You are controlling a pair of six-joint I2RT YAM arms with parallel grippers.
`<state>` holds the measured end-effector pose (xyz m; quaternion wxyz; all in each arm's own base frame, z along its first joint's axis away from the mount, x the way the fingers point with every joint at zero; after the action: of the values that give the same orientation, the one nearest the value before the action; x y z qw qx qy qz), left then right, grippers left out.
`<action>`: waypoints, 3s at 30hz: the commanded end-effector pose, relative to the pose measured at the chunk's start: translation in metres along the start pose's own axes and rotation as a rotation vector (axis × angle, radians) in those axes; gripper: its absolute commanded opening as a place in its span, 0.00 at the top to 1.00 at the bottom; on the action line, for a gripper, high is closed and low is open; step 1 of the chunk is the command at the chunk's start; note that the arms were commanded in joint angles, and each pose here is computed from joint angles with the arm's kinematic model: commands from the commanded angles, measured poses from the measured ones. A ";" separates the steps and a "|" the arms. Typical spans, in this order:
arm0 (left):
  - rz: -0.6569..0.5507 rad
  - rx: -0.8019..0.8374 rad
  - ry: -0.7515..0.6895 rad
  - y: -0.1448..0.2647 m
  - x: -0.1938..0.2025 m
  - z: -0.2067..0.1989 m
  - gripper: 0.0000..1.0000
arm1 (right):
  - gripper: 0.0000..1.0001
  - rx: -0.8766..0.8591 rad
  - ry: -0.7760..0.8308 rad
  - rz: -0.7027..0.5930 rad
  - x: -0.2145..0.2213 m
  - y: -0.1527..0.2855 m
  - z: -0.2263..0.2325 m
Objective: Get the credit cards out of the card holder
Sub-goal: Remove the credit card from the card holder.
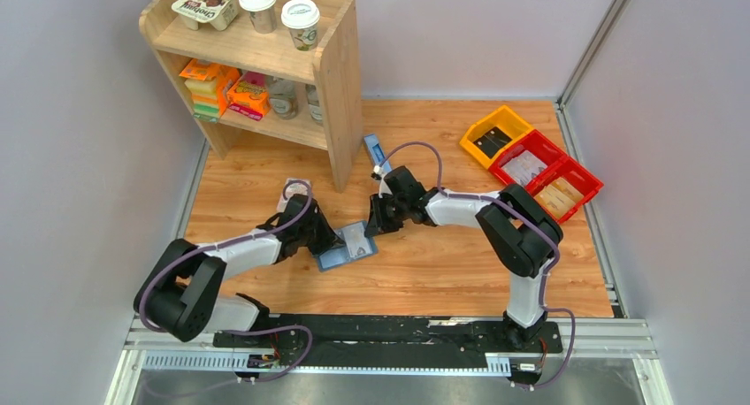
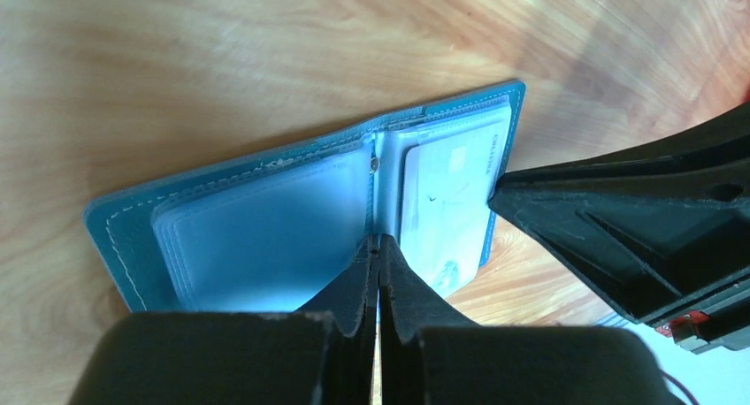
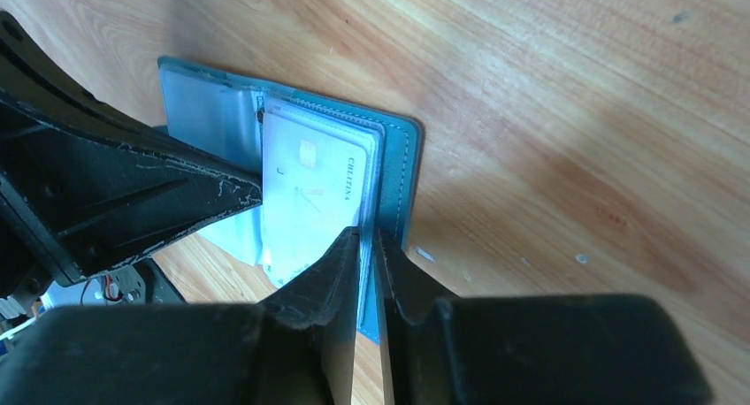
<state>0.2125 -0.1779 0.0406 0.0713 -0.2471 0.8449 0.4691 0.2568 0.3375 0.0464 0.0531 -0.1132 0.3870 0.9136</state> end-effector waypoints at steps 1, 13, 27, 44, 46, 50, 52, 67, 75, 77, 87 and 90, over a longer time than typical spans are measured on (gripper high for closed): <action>0.021 -0.028 -0.125 -0.009 -0.010 0.001 1.00 | 0.80 0.051 0.046 -0.015 -0.003 0.011 0.000; -0.100 0.069 -0.250 0.018 -0.039 -0.032 0.86 | 0.70 0.021 0.106 -0.108 -0.023 0.034 0.024; -0.046 0.025 -0.127 0.016 -0.013 -0.008 0.83 | 0.90 -0.036 0.064 -0.029 -0.009 0.009 0.015; 0.027 -0.075 -0.082 -0.001 0.005 0.022 1.00 | 0.91 0.033 -0.004 0.073 0.024 -0.018 -0.030; -0.017 -0.051 -0.077 0.004 -0.001 0.016 0.96 | 0.91 0.032 -0.001 0.060 0.024 -0.021 -0.033; -0.108 -0.028 -0.055 0.017 -0.010 0.013 0.76 | 0.92 0.056 -0.013 0.066 0.029 -0.023 -0.042; -0.158 -0.010 -0.043 0.023 -0.014 0.011 0.64 | 0.93 0.060 -0.013 0.065 0.029 -0.024 -0.043; -0.276 0.292 -0.107 0.035 -0.035 -0.041 0.41 | 0.93 0.059 -0.013 0.064 0.029 -0.024 -0.043; -0.201 0.210 -0.088 0.018 -0.026 -0.026 0.41 | 0.93 0.056 -0.013 0.061 0.028 -0.023 -0.041; -0.197 0.207 -0.091 0.015 -0.026 -0.026 0.41 | 0.93 0.053 -0.013 0.060 0.027 -0.023 -0.040; -0.168 0.260 -0.097 0.010 -0.024 -0.034 0.42 | 0.93 0.046 -0.017 0.064 0.028 -0.023 -0.039; -0.165 0.283 -0.090 0.009 -0.024 -0.037 0.45 | 0.93 0.041 -0.020 0.067 0.028 -0.024 -0.039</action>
<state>0.2212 -0.1851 0.0579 0.1524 -0.2750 0.8662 0.3883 0.2588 0.3495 0.0432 0.0457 -0.1289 0.3333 0.9328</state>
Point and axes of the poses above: each gripper's point midway between its finger pads, its own y axis back along the fingers, its own z axis along the line the jaws close on, x = y × z, the point moved 3 cm from there along y, back along the fingers, and after that the axes turned 13 degrees about -y, right-handed, at the moved point
